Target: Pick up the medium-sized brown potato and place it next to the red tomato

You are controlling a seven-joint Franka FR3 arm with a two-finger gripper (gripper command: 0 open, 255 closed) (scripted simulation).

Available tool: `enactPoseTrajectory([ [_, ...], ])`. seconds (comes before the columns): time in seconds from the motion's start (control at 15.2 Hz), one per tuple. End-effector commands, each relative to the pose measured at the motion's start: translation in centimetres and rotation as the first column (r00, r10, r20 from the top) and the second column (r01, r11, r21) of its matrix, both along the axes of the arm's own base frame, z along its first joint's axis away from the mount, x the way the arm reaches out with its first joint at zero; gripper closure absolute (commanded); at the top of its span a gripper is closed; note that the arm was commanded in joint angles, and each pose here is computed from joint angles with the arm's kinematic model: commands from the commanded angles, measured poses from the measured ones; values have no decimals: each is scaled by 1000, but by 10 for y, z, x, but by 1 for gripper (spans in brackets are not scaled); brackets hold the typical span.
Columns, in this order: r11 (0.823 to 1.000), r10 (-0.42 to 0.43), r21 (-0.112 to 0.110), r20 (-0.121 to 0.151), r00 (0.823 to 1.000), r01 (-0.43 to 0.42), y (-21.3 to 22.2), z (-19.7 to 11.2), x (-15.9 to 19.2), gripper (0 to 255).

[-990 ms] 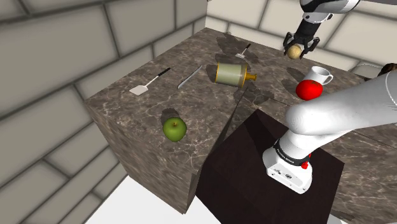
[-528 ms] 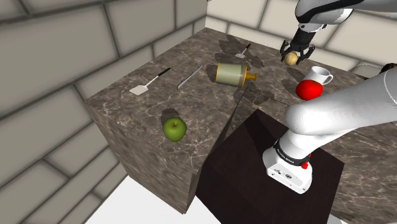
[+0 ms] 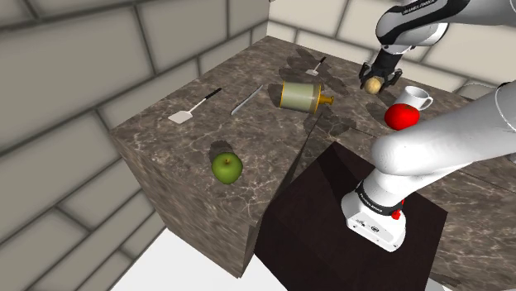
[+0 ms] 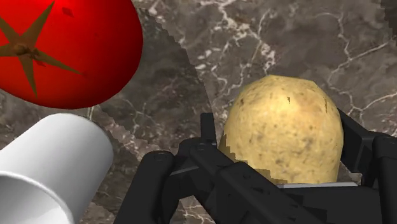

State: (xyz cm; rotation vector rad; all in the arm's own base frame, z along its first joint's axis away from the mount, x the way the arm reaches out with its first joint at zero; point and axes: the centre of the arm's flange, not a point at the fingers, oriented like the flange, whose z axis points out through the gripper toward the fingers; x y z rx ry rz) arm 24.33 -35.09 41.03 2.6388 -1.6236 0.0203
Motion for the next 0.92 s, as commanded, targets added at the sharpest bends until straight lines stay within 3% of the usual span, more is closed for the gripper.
enactPoseTrajectory([
  [0.0,1000,0,0,0,1000,0,1,-11,0,255],
  [0.73,1000,0,0,0,1000,0,1,-73,0,255],
  [0.86,1000,0,0,0,1000,0,1,-73,0,255],
])
